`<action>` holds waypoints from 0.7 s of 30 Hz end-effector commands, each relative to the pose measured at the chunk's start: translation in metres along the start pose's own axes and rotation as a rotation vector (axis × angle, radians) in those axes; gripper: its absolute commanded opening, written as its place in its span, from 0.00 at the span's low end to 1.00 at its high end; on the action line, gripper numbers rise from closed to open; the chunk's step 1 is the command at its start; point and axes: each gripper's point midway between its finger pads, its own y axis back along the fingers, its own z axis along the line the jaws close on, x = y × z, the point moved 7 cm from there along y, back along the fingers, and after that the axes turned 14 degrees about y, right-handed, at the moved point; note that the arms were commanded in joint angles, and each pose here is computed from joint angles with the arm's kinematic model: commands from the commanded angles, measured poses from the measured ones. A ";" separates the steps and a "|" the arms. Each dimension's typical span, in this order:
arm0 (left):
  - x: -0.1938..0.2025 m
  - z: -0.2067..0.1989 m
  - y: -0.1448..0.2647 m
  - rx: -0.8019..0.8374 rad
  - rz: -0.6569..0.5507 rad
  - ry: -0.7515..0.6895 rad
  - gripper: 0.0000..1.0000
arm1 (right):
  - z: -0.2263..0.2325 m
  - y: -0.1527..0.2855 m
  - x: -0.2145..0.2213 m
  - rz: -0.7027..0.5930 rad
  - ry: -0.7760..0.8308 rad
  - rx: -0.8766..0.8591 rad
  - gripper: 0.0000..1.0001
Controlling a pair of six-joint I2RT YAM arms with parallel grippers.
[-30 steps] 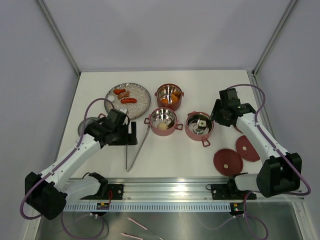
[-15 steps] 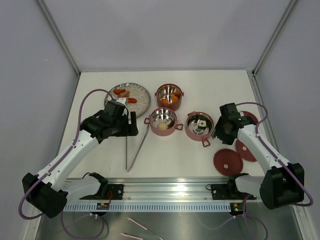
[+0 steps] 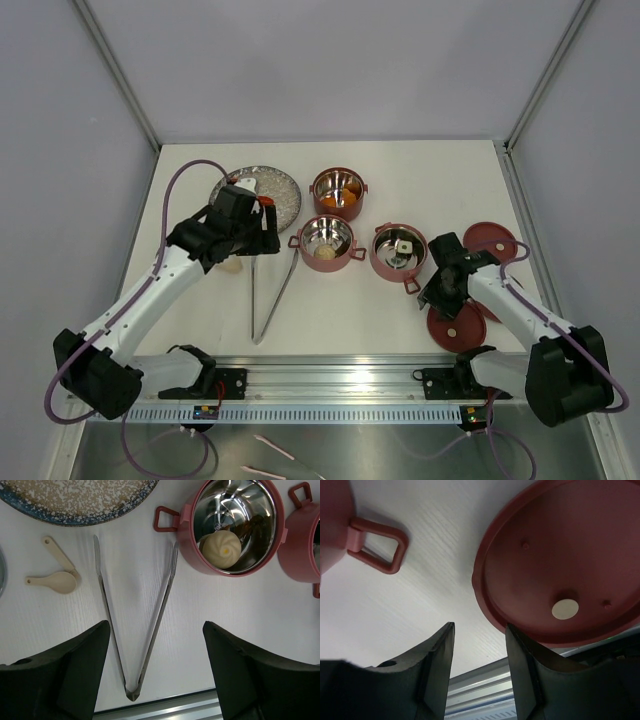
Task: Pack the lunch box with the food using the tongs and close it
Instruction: Pick up the box lid from the center of the board.
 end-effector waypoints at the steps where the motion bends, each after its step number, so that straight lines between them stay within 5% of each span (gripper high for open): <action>1: -0.019 -0.015 -0.001 0.044 -0.070 -0.015 0.78 | 0.003 -0.013 -0.006 -0.016 -0.026 0.051 0.52; 19: -0.014 -0.016 -0.018 0.055 -0.037 -0.048 0.78 | 0.015 -0.037 -0.017 -0.023 0.086 0.082 0.34; 20: -0.015 -0.017 -0.018 0.057 -0.041 -0.050 0.78 | 0.015 -0.038 -0.018 -0.022 0.088 0.085 0.31; 21: -0.016 -0.018 -0.018 0.060 -0.045 -0.051 0.78 | 0.016 -0.038 -0.017 -0.021 0.094 0.081 0.16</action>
